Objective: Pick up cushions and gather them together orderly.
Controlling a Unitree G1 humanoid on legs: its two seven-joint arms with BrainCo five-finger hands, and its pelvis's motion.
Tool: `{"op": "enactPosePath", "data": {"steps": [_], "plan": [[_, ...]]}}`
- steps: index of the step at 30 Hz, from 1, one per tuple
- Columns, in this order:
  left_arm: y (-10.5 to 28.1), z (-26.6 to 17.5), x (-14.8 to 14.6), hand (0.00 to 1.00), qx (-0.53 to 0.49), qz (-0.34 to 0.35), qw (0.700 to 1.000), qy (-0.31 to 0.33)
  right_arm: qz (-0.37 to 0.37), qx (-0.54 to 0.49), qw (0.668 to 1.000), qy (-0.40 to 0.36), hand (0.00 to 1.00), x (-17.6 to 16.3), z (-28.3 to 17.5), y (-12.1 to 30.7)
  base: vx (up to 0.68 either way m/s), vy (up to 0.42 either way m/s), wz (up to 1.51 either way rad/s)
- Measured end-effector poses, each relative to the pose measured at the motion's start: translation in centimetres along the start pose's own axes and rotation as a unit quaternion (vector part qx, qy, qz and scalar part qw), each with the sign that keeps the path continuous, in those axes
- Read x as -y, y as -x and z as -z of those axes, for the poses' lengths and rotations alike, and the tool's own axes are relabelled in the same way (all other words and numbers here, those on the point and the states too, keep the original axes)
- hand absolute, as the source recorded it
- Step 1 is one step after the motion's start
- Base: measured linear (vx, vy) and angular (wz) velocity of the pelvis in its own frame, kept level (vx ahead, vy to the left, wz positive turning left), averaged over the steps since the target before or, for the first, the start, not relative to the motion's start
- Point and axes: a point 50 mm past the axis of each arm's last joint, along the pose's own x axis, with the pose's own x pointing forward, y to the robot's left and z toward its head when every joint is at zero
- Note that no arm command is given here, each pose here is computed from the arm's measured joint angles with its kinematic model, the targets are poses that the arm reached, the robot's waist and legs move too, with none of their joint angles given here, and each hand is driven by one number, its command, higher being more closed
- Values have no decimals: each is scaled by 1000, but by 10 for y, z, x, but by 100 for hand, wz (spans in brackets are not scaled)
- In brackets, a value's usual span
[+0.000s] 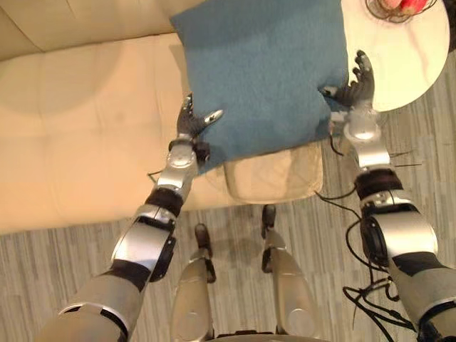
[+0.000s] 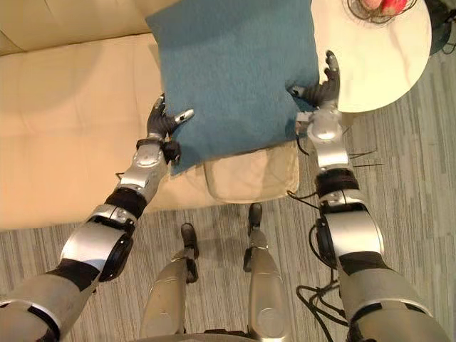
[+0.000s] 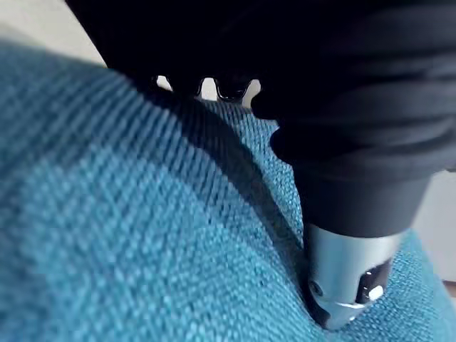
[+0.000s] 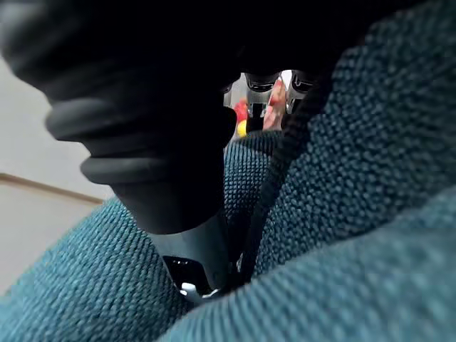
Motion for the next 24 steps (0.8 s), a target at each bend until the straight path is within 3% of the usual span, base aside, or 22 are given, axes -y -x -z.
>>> {"op": "enactPosePath", "data": {"steps": [9,13,19,24], "plan": [[-5,-22,-11,100,31,-29,998,43,-42,66,997,-8,100,-21,-21,11,-2,-49,-5],[4,-30,-19,100,71,-28,996,51,-72,75,994,-23,100,-26,-5,37,50,-33,-5],[43,4,-28,100,75,-26,996,44,-108,58,990,-65,100,-34,28,92,60,9,9],[99,50,-47,100,32,-48,997,43,-181,75,975,-106,100,-53,27,140,14,-8,2]]}}
